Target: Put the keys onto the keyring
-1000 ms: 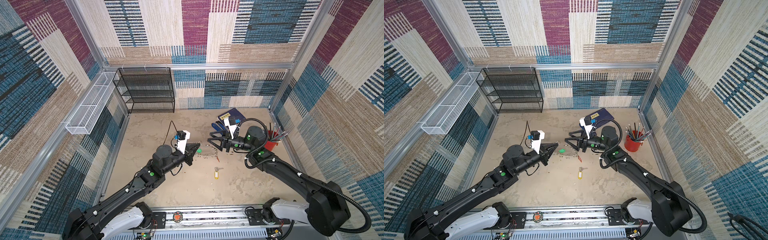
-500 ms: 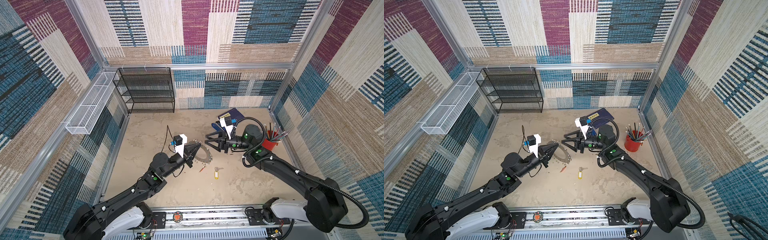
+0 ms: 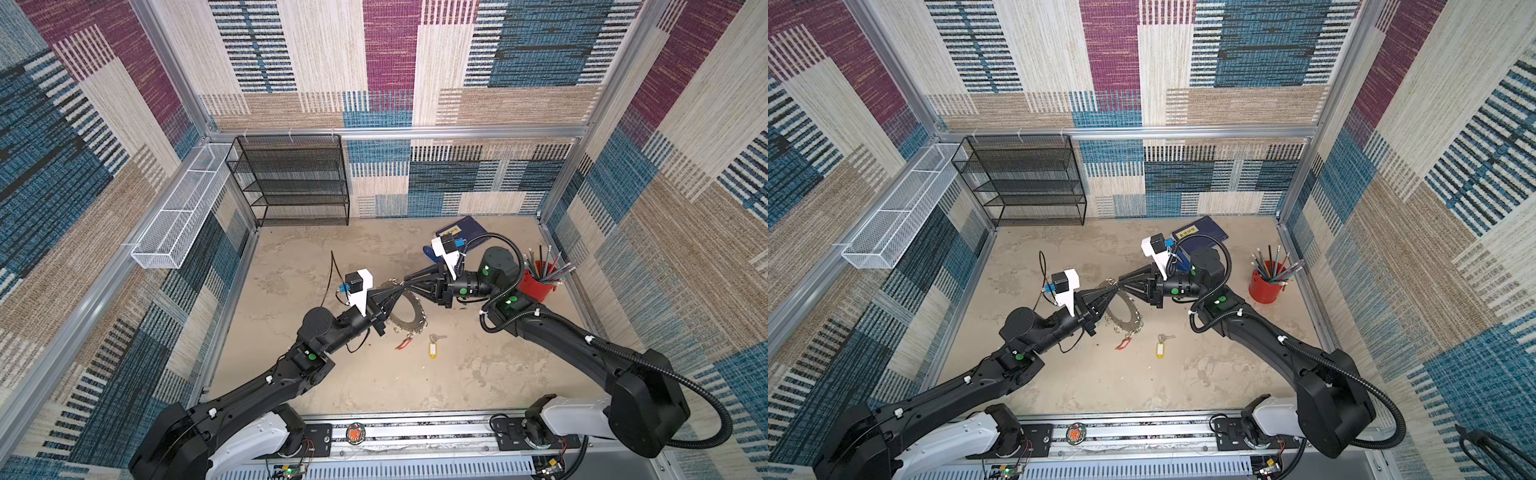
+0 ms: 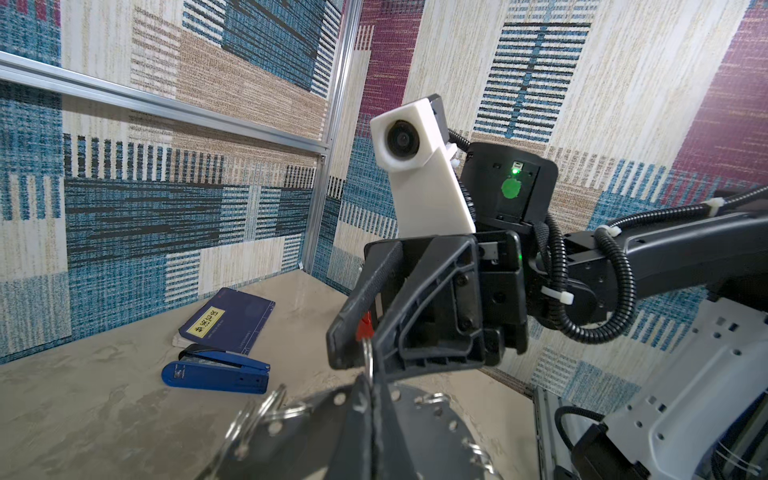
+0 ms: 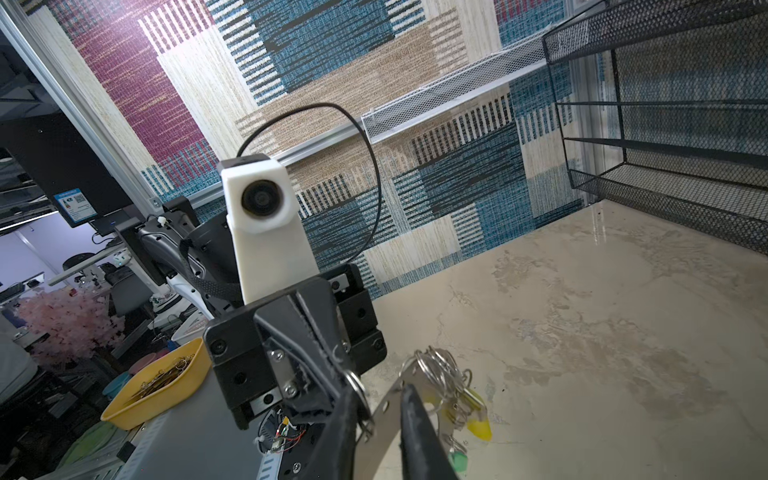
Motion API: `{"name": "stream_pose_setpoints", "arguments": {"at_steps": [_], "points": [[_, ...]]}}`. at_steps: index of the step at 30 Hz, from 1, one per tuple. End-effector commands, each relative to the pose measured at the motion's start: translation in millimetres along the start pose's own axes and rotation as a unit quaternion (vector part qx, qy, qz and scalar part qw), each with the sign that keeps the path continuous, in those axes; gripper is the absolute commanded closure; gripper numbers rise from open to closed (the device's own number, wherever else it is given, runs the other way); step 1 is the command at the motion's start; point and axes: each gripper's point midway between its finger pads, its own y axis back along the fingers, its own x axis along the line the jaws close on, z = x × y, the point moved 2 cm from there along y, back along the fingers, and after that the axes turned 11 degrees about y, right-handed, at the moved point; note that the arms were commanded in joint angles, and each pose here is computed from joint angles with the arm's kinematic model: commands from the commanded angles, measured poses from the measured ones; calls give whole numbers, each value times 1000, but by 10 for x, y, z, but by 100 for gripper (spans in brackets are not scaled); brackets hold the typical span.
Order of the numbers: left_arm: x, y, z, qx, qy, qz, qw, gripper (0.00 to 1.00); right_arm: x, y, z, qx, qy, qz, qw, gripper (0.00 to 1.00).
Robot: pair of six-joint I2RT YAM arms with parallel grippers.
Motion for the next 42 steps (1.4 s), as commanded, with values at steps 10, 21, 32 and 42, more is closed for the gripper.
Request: {"name": "stream_pose_setpoints", "arguments": {"at_steps": [10,21,32,42], "points": [[-87,49,114,-26,-28,-19,999,100,127,-66,-3,4,18,18,1000,100],[63,124,-29,69,-8,30,997,92,-26,-46,55,9,52,-43,998,100],[178,266,7,167,-8,65,984,67,-104,-26,22,22,61,-72,995,100],[57,270,262,294,-101,5,951,59,-229,-19,-58,75,73,-106,989,100]]}}
